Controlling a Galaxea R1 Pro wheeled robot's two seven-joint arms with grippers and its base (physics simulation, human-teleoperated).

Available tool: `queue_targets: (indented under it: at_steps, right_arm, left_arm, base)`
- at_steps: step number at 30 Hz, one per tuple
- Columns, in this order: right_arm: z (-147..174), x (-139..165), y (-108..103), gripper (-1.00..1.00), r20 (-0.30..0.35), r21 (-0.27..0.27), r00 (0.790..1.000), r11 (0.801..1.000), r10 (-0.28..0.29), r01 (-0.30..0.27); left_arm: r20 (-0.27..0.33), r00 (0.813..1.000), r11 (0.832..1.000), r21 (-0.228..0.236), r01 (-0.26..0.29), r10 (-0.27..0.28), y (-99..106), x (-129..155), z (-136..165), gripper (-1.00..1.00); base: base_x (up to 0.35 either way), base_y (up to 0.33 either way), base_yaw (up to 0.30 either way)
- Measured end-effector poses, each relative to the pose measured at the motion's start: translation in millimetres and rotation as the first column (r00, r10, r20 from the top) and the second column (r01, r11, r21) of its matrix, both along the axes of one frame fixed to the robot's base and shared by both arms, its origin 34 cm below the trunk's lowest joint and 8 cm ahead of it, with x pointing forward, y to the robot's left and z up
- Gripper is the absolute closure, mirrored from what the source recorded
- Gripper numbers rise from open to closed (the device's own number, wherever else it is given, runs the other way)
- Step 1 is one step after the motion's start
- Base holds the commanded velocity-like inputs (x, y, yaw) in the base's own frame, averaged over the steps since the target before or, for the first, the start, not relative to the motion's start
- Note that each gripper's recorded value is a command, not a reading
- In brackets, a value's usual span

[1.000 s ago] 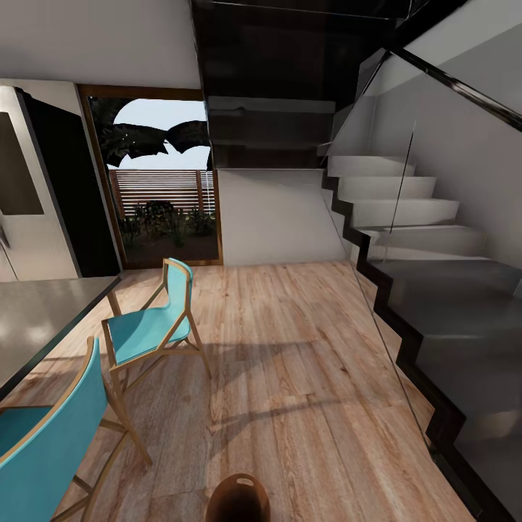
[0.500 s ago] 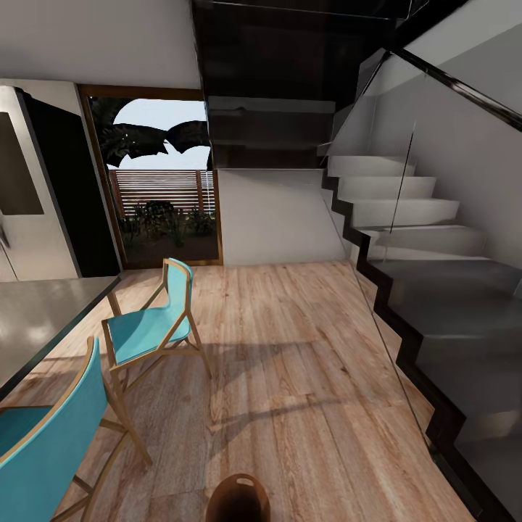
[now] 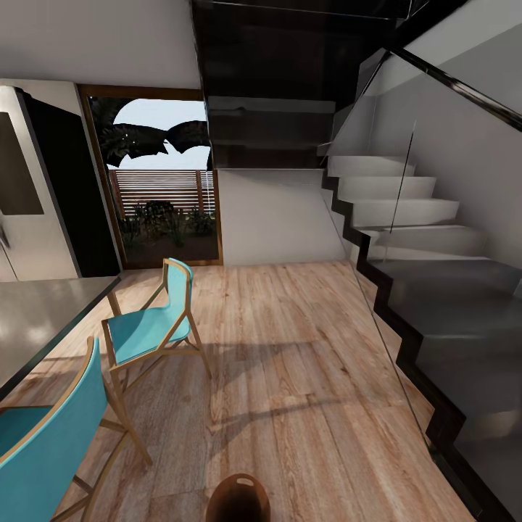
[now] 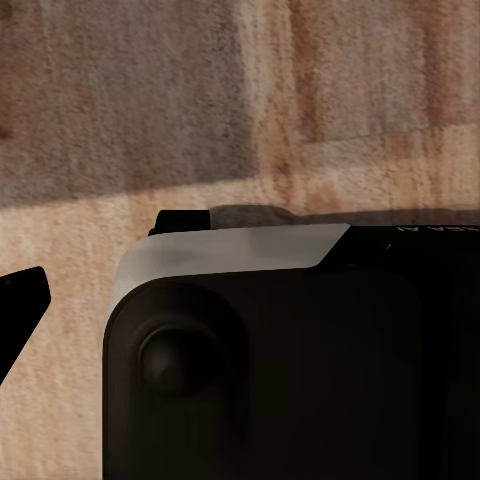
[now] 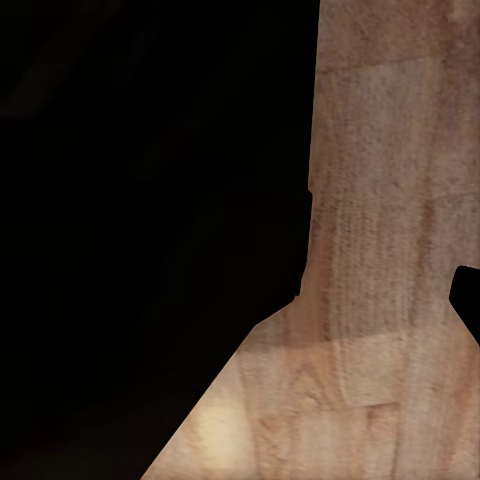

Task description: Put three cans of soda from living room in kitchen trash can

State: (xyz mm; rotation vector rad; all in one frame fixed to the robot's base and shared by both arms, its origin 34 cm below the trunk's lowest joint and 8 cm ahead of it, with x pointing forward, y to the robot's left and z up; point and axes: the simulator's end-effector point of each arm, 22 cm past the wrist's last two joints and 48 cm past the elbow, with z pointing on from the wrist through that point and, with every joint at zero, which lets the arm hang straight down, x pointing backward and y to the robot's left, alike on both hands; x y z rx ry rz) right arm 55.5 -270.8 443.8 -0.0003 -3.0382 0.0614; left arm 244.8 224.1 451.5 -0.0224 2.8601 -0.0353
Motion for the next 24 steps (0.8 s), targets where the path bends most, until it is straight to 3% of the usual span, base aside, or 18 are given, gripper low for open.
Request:
queue_targets:
  at_steps: [24]
  right_arm:
    - [0.0, 0.0, 0.0, -1.00, 0.000, 0.000, 1.000, 1.000, 0.000, 0.000]
  left_arm:
    - [0.000, 1.000, 1.000, 0.000, 0.000, 0.000, 0.0, 0.0, 0.0, -1.00]
  base:
    - [0.000, 0.000, 0.000]
